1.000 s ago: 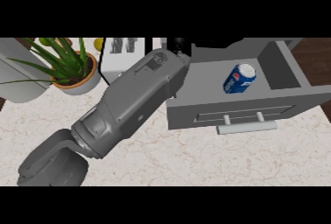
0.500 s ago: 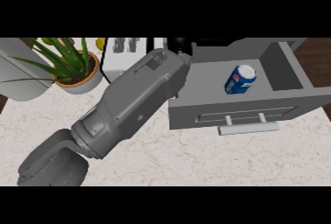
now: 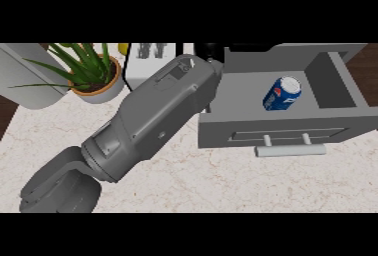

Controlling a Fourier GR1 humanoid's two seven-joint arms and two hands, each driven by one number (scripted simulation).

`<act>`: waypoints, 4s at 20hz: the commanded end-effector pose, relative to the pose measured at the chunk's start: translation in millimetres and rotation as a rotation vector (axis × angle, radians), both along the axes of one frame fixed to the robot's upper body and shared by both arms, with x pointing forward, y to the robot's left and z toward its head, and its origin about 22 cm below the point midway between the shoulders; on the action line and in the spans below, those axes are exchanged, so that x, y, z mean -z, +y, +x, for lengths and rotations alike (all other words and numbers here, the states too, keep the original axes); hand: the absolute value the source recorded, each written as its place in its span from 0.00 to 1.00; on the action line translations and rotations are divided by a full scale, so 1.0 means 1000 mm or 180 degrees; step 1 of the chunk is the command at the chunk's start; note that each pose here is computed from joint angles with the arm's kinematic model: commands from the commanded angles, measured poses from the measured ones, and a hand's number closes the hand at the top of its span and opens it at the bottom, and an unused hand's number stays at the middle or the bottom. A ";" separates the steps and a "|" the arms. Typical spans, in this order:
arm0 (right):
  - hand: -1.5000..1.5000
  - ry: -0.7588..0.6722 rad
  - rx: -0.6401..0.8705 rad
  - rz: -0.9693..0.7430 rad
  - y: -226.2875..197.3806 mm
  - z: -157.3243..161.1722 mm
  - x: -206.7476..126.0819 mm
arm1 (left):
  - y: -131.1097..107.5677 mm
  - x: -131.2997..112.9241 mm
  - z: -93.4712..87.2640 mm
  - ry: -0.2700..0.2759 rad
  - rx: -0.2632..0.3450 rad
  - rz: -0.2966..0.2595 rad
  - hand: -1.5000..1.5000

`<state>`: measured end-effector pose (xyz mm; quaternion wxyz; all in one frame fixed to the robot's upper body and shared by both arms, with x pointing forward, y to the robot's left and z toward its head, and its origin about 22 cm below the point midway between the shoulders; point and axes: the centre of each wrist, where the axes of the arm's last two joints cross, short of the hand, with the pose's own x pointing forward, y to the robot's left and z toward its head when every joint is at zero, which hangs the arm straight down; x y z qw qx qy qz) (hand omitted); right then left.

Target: Pick up the can, place it into the drawer and close the drawer

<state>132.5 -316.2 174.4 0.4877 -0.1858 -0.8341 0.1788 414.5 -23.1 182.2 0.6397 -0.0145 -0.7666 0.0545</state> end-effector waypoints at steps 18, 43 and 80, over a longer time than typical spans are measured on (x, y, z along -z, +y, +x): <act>0.00 -0.0081 0.0106 -0.1649 0.102 0.150 0.033 | 0.019 -0.018 0.005 0.0144 -0.0126 0.0020 0.00; 0.00 0.0162 0.0792 -0.2761 0.138 0.279 0.135 | 0.107 -0.019 -0.001 0.0138 -0.0228 0.0100 0.00; 0.00 0.0094 0.0803 -0.1613 0.133 0.342 0.044 | 0.148 -0.051 -0.030 0.0037 -0.0124 0.0036 0.00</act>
